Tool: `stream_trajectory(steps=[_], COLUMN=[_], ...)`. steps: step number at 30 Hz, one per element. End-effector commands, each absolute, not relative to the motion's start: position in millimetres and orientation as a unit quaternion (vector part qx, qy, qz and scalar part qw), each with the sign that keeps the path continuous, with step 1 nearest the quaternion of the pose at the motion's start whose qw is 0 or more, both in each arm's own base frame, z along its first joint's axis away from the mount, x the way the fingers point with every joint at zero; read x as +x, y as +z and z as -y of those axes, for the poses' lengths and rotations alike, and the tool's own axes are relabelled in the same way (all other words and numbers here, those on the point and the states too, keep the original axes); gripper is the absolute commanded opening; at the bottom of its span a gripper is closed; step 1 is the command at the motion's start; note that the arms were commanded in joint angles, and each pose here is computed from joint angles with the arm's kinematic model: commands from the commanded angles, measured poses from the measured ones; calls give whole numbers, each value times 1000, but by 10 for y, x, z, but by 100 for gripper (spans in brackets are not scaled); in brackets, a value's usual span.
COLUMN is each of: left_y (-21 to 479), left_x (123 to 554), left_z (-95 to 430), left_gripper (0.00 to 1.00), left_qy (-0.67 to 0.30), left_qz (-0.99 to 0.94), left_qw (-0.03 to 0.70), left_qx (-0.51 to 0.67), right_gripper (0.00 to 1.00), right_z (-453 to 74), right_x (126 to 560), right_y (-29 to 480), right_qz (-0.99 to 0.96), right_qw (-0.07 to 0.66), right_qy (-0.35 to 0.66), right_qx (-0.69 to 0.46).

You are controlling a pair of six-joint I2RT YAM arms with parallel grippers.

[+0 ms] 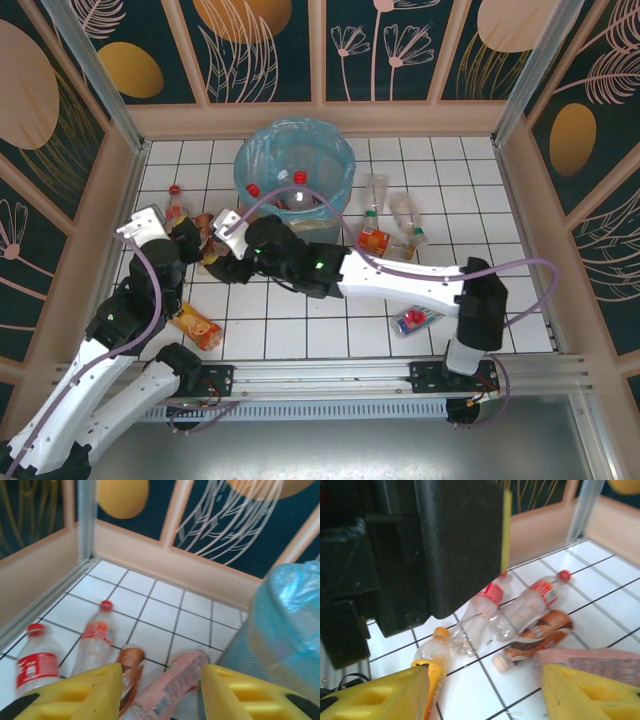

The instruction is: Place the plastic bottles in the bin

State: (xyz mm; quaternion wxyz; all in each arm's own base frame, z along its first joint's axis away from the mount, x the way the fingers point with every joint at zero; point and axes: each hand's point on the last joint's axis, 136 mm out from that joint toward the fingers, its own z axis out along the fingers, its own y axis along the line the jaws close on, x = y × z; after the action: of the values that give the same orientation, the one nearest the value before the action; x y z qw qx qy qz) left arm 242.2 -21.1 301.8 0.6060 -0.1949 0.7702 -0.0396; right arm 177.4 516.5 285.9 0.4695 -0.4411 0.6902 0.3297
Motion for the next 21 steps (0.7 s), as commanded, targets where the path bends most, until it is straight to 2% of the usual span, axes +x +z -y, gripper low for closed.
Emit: stream_trajectory(steps=[1,4,12,16,21], left_y=[2838,2743,2662,2397,2103], left_x=[2409,2534,3030,3361,3622], left_z=[31,-4,-460,-733,-1104], left_gripper=[52,56,57,58,58], left_qy=[14,21,13,-40,-17], left_qz=[-772,-779,-787,-797,-810], left_qw=[594,583,560,524,487], left_qx=[-228,-229,-258,-299,-326], right_gripper=[62,62,62,62,62], right_z=[-5315,-5303,-5033,-4966,-5024], right_x=[1651,1626,1603,1583,1484], right_y=[3101,3073,3070,3094,3140], right_qz=[-676,-680,-685,-683,-672], right_qw=[462,455,464,467,453], right_qy=[378,378,371,372,401], right_qx=[-433,-432,-421,-420,-428])
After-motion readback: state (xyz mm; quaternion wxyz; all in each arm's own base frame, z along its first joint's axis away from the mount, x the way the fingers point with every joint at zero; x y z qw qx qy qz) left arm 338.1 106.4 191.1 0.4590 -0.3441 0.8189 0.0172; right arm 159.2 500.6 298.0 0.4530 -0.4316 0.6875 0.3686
